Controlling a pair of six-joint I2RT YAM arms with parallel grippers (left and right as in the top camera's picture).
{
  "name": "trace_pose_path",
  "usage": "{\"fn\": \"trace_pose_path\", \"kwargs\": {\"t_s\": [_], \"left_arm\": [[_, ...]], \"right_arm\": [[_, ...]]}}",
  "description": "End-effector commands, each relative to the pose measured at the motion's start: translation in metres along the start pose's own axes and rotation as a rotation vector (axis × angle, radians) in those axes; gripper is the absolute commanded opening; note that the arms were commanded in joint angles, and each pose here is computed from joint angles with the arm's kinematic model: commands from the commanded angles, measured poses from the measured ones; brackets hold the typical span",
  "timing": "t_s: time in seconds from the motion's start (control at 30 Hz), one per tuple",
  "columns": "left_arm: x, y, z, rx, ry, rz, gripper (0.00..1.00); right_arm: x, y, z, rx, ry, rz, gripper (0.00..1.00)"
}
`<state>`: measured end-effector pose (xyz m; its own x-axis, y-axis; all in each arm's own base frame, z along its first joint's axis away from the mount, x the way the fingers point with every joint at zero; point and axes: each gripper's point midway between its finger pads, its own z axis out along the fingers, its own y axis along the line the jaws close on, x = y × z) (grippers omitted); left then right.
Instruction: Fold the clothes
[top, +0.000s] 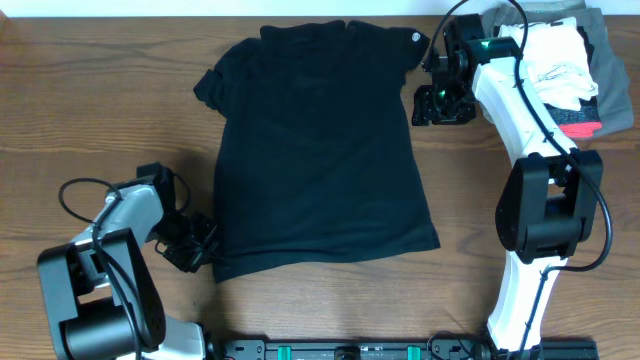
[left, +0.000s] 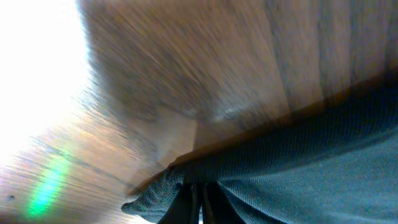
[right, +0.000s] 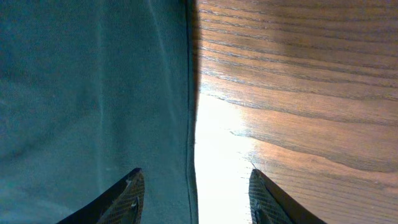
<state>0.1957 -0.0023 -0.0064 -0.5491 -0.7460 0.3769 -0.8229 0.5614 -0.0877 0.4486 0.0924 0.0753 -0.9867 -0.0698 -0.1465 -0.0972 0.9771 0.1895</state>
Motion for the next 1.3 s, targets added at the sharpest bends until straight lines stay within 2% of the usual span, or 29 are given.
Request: {"fn": "trace_pose_path", "kwargs": {"t_s": [0.0,0.03,0.07,0.13,0.2,0.4,0.63,0.87,0.93,1.1,1.27], "left_arm": [[-0.010,0.019,0.006,-0.075,-0.038,0.033,0.06],[-0.010,0.019,0.006,-0.074,-0.037,0.037,0.08],[-0.010,0.019,0.006,-0.074,-0.037,0.044,0.14],[-0.009,0.018,0.006,-0.066,-0.030,0.088,0.40],[-0.009,0.014,0.004,-0.052,-0.022,0.145,0.53],[-0.017,0.003,-0.015,-0.045,-0.058,0.176,0.64],[-0.016,-0.008,-0.045,-0.002,-0.134,0.256,0.94],[-0.013,-0.022,-0.085,0.090,-0.304,0.339,0.98],[-0.016,-0.030,-0.099,0.129,-0.374,0.359,0.98],[-0.028,-0.055,-0.141,0.251,-0.592,0.423,0.99],[-0.044,-0.071,-0.162,0.298,-0.710,0.446,0.99]], "right_arm": [[-0.003,-0.001,-0.009,0.001,-0.025,0.010,0.55],[-0.004,-0.001,-0.009,0.001,-0.029,0.009,0.56],[-0.005,-0.001,-0.009,0.001,-0.033,0.009,0.57],[-0.009,-0.001,-0.009,-0.001,-0.049,0.005,0.59],[-0.014,0.003,-0.010,-0.014,-0.070,-0.001,0.60],[-0.030,0.017,-0.009,-0.031,-0.135,-0.040,0.63],[-0.027,0.032,-0.007,-0.038,-0.127,-0.072,0.64],[-0.038,0.052,-0.006,-0.053,-0.182,-0.119,0.63],[-0.039,0.060,-0.004,-0.058,-0.189,-0.133,0.52],[-0.009,0.079,0.009,-0.057,-0.075,-0.118,0.04],[0.045,0.079,0.027,-0.023,0.121,-0.035,0.01]]}}
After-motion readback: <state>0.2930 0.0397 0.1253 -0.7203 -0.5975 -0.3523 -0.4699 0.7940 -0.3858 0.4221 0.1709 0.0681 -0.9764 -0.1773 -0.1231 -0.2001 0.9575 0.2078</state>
